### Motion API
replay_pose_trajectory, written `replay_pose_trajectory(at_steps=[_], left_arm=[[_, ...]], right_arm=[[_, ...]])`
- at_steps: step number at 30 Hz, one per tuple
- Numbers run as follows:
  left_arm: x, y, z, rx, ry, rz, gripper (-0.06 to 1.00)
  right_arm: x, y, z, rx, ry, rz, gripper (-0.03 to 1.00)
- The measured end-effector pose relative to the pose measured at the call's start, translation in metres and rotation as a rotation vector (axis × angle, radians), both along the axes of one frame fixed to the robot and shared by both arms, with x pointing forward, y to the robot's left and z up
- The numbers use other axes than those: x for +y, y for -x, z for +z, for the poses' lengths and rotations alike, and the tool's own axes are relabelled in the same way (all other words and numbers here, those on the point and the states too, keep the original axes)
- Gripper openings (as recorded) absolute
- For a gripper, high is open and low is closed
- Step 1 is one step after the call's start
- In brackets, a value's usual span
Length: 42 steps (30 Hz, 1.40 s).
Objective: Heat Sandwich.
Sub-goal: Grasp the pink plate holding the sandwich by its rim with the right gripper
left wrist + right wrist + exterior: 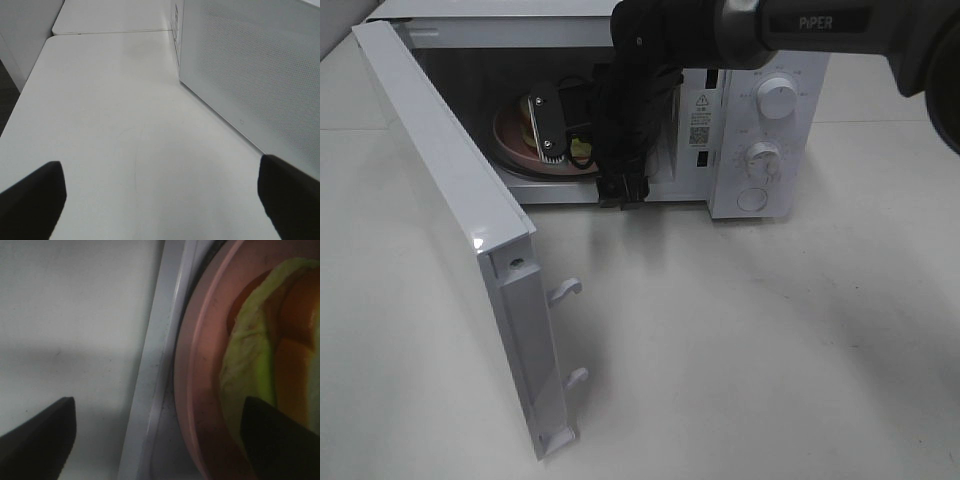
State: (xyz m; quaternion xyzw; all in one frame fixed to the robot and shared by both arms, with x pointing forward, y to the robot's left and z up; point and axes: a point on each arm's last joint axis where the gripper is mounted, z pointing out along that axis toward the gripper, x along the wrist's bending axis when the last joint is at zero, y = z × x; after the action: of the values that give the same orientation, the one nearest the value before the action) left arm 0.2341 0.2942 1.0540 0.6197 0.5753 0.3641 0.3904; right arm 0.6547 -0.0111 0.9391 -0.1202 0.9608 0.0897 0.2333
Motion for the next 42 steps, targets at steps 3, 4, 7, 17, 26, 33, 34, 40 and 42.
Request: replay_pose_trajectory(at_steps=[3,4,7,17,26,33,34,40,42], left_arm=[[0.000,0.000,0.000,0.000,0.000,0.000,0.97],[0.000,0.000,0.000,0.000,0.000,0.000,0.97],[0.000,0.000,0.000,0.000,0.000,0.000,0.97],[0.000,0.000,0.000,0.000,0.000,0.000,0.97],[0.000,0.000,0.000,0.000,0.000,0.000,0.97],[0.000,0.000,0.000,0.000,0.000,0.000,0.97],[0.000,0.000,0.000,0.000,0.000,0.000,0.97],[0.000,0.000,0.000,0.000,0.000,0.000,0.97],[0.000,0.000,0.000,0.000,0.000,0.000,0.97]], right_arm=[[0.003,-0.004,-0.002,-0.007,-0.002,0.000,0.85],[0.003,-0.004,-0.002,-0.007,-0.002,0.000,0.85],[0.006,-0.008,-0.003,-0.015,-0.007,0.000,0.84],[0.011,-0.015,-0.026,0.012,-0.008,-0.010,0.79],[0.013,-0.017,-0.023,0.009,-0.033,-0.042,0.18],[0.013,-0.017,-0.021,-0.006,-0.040,-0.046,0.09],[0.013,-0.017,-0.021,-0.006,-0.040,-0.046,0.09],[0.013,-0.017,-0.020,-0.007,-0.032,-0.035,0.09],[0.012,-0.016,-0.020,-0.003,-0.019,-0.022,0.09]])
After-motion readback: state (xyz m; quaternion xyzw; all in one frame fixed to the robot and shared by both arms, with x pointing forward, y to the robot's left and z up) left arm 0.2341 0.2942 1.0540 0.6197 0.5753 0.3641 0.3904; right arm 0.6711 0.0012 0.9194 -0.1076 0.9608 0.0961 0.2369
